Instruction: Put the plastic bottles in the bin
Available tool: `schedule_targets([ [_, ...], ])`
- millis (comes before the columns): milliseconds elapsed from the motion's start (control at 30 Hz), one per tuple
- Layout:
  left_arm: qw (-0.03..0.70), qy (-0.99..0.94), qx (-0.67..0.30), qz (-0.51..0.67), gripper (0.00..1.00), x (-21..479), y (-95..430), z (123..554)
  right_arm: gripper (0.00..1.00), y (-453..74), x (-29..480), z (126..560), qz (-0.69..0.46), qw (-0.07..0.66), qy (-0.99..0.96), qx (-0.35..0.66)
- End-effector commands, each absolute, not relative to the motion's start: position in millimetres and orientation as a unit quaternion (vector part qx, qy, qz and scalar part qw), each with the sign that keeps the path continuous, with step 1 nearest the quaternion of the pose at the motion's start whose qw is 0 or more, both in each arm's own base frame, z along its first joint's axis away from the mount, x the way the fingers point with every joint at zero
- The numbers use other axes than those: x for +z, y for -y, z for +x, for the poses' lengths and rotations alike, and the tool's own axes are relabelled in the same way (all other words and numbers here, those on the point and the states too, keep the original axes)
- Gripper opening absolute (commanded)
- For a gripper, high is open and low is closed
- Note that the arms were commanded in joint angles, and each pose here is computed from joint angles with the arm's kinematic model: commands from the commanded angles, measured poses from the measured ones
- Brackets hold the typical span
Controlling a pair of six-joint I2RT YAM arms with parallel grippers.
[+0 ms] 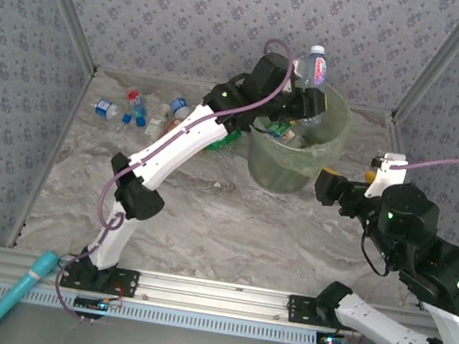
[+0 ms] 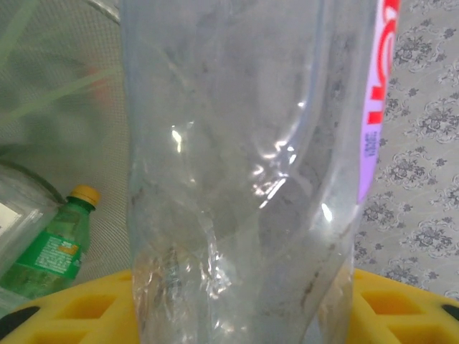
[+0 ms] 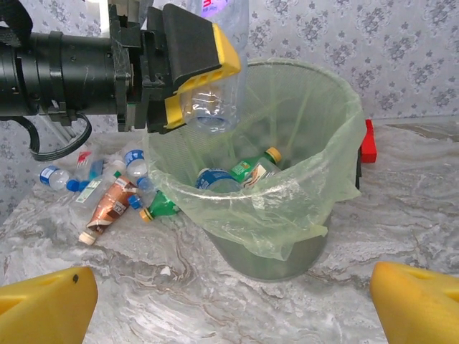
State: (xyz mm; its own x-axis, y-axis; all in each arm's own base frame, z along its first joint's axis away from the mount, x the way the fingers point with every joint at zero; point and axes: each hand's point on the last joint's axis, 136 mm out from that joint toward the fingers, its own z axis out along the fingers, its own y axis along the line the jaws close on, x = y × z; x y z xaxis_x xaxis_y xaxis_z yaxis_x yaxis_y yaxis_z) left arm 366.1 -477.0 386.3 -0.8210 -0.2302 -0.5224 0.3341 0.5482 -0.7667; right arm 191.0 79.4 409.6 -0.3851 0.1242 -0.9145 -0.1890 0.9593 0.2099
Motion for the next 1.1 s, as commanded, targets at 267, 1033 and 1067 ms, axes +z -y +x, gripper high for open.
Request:
schedule_targets([
  [267, 0.289, -0.841, -0.455, 0.043, 1.00, 386, 470, 354, 1.00, -75, 403, 195, -0.023, 0.551, -0.826, 0.114],
  [1033, 0.372, -0.854, -0.364, 0.020, 1.00, 402, 343, 345, 1.00, -143, 401, 233, -0.024, 0.522, -0.833, 0.182],
  [1067, 0.376, -0.853, -0.363, 0.010, 1.00, 398, 330, 346, 1.00, -149, 401, 235, -0.024, 0.521, -0.832, 0.187],
])
